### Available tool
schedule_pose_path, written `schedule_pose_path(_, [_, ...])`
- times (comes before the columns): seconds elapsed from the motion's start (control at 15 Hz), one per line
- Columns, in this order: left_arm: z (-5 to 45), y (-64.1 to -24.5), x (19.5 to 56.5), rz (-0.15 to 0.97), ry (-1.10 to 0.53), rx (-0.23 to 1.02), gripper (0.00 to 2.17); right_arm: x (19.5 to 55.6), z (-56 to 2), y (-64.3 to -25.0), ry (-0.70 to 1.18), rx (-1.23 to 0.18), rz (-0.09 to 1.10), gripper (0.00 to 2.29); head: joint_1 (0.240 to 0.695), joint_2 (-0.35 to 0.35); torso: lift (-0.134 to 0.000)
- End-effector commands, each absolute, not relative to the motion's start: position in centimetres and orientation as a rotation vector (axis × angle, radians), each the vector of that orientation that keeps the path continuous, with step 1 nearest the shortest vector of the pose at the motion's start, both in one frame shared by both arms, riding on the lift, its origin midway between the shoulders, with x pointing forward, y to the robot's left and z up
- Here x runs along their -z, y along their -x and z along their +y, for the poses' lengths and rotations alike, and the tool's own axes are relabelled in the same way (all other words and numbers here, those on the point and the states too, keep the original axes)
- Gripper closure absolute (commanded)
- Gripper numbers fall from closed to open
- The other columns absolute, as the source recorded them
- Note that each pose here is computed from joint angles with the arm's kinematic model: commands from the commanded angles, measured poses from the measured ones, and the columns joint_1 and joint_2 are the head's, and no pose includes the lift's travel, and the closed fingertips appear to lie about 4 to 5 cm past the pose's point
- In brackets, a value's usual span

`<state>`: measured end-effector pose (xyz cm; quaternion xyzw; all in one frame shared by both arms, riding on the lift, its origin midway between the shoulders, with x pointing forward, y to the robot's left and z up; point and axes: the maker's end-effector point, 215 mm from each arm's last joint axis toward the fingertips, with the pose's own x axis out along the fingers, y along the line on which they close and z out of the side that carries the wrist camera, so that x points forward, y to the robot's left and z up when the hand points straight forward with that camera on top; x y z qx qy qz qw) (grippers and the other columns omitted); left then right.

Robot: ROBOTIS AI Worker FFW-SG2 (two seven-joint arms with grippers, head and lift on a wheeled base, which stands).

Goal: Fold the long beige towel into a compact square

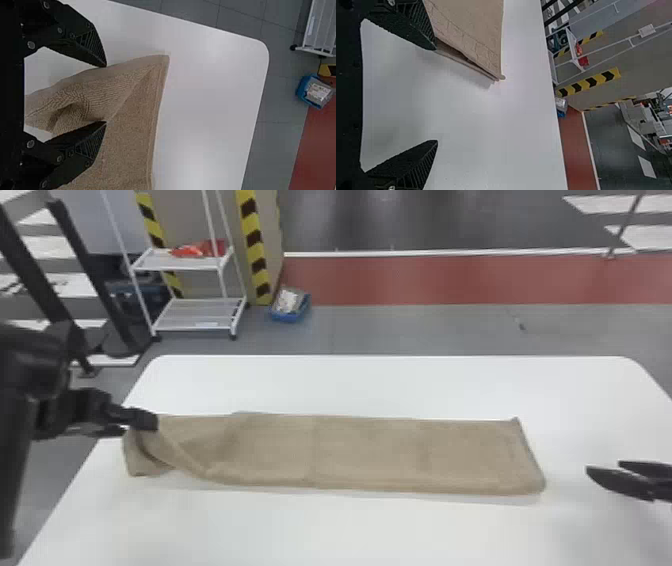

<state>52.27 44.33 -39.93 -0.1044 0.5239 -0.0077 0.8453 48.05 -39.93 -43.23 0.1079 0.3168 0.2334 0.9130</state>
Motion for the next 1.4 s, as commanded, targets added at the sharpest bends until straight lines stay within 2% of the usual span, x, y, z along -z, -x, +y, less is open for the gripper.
schedule_pose_path(0.0, [43.7,-51.9,40.2,1.112,0.237,0.036,1.44,43.1,-40.2,-48.0,-0.224,-0.477,0.648,0.03,0.695,0.053,-0.124])
schedule_pose_path(0.07, [43.6,-51.8,40.1,1.105,0.236,0.04,1.72,43.0,-40.3,-47.9,-0.224,-0.475,0.646,0.03,0.695,0.048,-0.124])
schedule_pose_path(0.13, [43.3,-51.9,39.6,1.087,0.232,0.053,1.8,42.9,-40.4,-47.9,-0.225,-0.474,0.643,0.03,0.695,0.043,-0.124])
schedule_pose_path(0.47, [39.0,-50.5,34.2,0.893,0.198,0.208,1.83,42.2,-40.0,-47.8,-0.232,-0.475,0.632,0.04,0.695,0.018,-0.124])
schedule_pose_path(0.67, [32.2,-49.4,29.5,0.751,0.158,0.362,1.83,41.6,-39.2,-48.0,-0.226,-0.487,0.628,0.04,0.695,-0.021,-0.124])
schedule_pose_path(0.87, [22.0,-48.4,25.6,0.645,0.069,0.55,1.82,42.0,-39.1,-47.7,-0.231,-0.486,0.634,0.04,0.695,-0.076,-0.124])
schedule_pose_path(0.93, [18.8,-48.0,25.3,0.635,0.028,0.594,1.82,42.2,-39.3,-47.4,-0.234,-0.483,0.637,0.04,0.695,-0.133,-0.124])
schedule_pose_path(1.13, [7.4,-45.3,26.6,0.654,-0.061,0.761,1.82,42.4,-39.7,-47.0,-0.24,-0.479,0.633,0.04,0.695,-0.226,-0.124])
schedule_pose_path(1.2, [3.9,-43.6,27.9,0.677,-0.107,0.813,1.82,42.5,-39.8,-46.7,-0.244,-0.478,0.631,0.04,0.695,-0.3,-0.124])
schedule_pose_path(1.27, [1.3,-41.9,29.8,0.712,-0.14,0.847,1.8,42.4,-39.9,-46.7,-0.244,-0.478,0.627,0.04,0.695,-0.334,-0.124])
schedule_pose_path(1.33, [-0.9,-40.0,32.4,0.758,-0.186,0.845,1.3,42.3,-40.1,-46.7,-0.24,-0.477,0.622,0.04,0.695,-0.35,-0.124])
